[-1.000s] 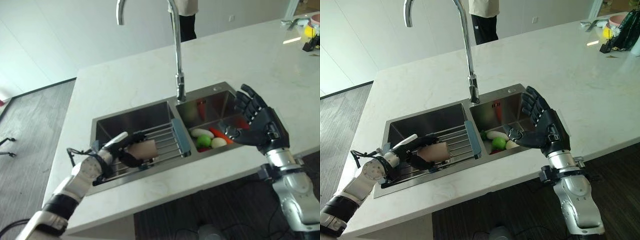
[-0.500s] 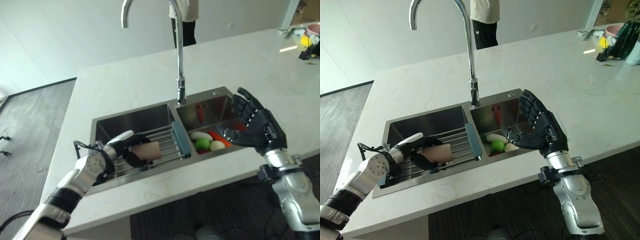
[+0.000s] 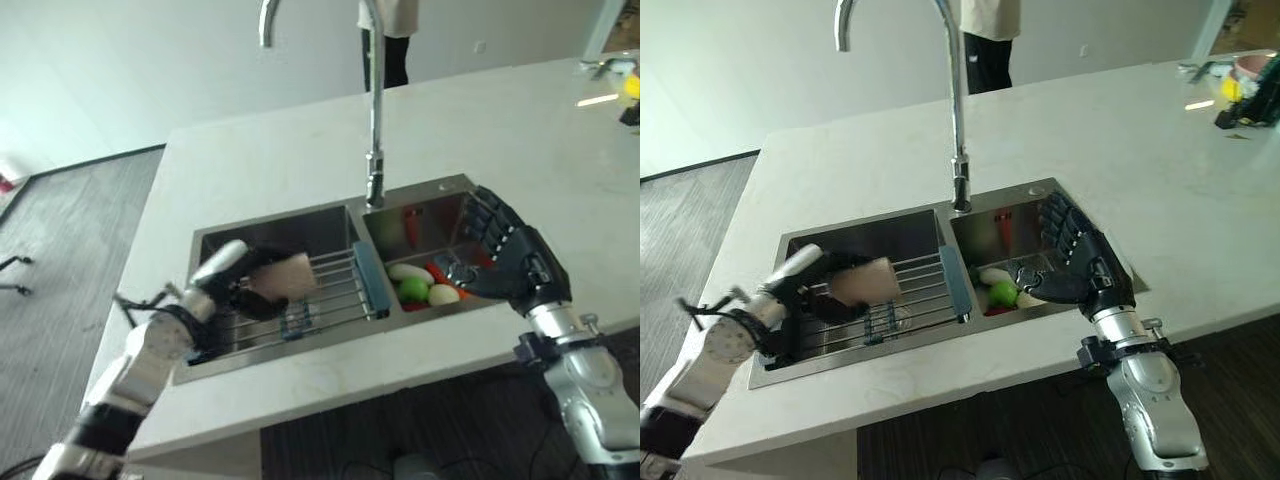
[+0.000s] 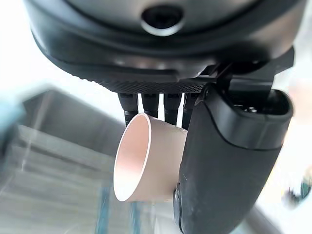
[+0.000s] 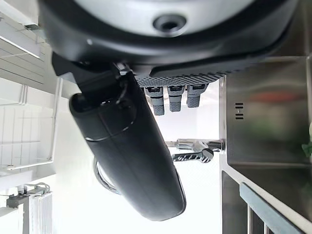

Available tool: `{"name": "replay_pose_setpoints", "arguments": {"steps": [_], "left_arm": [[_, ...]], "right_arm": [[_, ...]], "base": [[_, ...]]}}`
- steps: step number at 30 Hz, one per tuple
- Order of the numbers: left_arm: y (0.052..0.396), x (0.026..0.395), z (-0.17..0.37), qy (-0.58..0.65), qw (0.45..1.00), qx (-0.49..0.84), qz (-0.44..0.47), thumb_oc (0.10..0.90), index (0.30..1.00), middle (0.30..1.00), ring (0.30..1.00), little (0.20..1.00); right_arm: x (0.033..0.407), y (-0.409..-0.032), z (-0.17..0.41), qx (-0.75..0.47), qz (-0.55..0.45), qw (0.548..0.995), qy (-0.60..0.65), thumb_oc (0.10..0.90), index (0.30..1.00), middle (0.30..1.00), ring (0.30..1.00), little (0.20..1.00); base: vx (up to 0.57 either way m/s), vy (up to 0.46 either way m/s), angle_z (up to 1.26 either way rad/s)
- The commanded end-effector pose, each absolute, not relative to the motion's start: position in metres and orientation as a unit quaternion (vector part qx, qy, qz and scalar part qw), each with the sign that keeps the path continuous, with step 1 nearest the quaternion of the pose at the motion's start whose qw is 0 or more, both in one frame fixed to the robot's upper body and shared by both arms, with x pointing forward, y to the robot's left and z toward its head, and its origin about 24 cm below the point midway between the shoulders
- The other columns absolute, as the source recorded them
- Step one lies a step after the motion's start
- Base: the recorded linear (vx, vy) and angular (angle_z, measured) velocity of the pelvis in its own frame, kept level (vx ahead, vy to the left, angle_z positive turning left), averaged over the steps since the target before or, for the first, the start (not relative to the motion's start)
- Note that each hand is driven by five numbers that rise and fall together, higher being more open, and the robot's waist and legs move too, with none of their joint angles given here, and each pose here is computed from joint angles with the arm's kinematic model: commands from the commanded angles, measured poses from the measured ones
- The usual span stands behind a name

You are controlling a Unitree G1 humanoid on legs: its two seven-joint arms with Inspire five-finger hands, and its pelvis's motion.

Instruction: Place the dishes in the dishwasher.

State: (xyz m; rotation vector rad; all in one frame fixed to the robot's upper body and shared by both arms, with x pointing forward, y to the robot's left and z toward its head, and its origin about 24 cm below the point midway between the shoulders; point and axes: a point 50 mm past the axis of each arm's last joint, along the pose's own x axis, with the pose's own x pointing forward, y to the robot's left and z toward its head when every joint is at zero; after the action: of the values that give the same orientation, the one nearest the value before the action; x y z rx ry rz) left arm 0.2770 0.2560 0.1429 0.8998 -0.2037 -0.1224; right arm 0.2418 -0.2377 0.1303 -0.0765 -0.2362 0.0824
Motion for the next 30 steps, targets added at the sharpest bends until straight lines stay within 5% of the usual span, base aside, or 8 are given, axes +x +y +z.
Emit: {"name": "replay_pose_setpoints", "arguments": {"steps": [1,13,19,30], "left_arm": [[0.264,0.272,0.223,-0.303,0.880,0.363,0.053,0.400,0.300,0.300,0.300,0.300],[0.264,0.194,0.206,-0.431,0.865,0.206,0.154,0.400,0.300,0.300,0.300,0.300],[0.259,0.187,0.223,-0.532,0.809,0.136,0.209,0.400,0.300,0.300,0.300,0.300],[0.248,0.203,0.222,-0.543,0.815,0.080,0.187,0.400,0.300,0.300,0.300,0.300]], "right_arm": [[0.235,-0.235,0.188,-0.047,0.030,0.961,-0.269,0.800,0.900,0.900,0.900,0.900],[0.215,-0.242,0.187,-0.053,-0.003,0.957,-0.285,0.800,0.900,0.900,0.900,0.900],[0.220,-0.254,0.199,-0.074,-0.064,0.941,-0.325,0.800,0.900,0.900,0.900,0.900],[0.222,-0.265,0.198,-0.077,-0.096,0.934,-0.336,0.800,0.900,0.900,0.900,0.900]], "base": [[-0.01,-0.127,0.22],[0.00,-0.142,0.22],[-0.18,-0.042,1.02],[-0.11,0.226,1.29]]}}
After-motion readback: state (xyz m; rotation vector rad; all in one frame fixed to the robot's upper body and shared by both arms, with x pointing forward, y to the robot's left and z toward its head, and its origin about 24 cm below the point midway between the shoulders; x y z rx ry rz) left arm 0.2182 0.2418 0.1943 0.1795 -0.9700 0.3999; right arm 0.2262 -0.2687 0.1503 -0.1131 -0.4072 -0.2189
